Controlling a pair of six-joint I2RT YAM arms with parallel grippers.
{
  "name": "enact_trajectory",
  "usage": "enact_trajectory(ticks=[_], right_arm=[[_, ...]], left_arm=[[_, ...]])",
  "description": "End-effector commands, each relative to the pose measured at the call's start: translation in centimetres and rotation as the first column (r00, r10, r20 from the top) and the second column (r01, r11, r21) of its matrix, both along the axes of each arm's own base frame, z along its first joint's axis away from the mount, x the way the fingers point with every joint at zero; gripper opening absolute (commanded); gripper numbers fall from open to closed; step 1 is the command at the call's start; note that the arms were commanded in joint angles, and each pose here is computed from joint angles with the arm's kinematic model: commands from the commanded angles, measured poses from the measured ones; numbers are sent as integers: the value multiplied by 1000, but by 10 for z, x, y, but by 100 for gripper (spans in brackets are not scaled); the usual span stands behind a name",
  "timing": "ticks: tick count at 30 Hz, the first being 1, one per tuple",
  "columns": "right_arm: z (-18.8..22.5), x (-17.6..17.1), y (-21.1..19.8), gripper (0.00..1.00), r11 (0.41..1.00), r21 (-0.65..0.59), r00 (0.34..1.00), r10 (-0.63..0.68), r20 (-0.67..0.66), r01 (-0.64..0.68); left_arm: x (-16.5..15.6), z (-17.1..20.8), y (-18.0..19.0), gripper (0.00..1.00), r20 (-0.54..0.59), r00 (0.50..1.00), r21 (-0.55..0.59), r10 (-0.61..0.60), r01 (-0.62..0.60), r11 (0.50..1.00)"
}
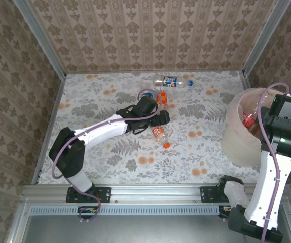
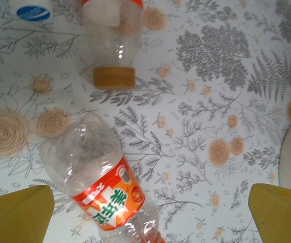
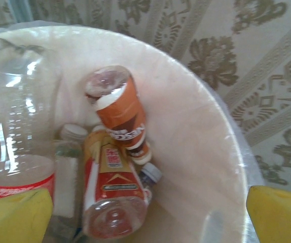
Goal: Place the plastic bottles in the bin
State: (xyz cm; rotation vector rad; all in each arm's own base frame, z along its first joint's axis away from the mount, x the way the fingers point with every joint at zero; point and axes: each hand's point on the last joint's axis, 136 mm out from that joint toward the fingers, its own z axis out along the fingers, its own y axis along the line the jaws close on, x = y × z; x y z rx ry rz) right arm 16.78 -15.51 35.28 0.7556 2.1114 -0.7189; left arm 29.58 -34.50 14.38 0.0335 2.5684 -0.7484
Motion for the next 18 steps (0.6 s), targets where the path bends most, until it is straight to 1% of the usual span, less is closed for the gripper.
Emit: enact_trajectory(ticks=[1,4,6,10,12,15,18], right_arm=[[9,14,22,100,991,84,987,95,130,-106],[18,25,41,100,970,130,957,170,233,-204],[22,32,55,100,947,161,929,223,296,-279],[28,48,80,100,890,207,869,306,388,-406],[31,56,94,100,849,226,830,352,433,-478],[35,65,120,100,768,241,754,427,498,-594],[42,72,159,100,621,239,626,534,568,-747]], left_arm=[[-4,-9,6,100,-57,998,20,29,-28,999],[-7,-18,12,100,-87,995,38,55,-52,998],[-9,-25,16,100,-110,991,46,73,-69,997],[-11,-37,17,100,-154,984,49,89,-83,995],[-12,-43,16,100,-178,980,58,91,-82,995],[-16,-51,9,100,-213,974,60,78,-66,996],[-18,-60,7,100,-243,967,69,81,-67,995]])
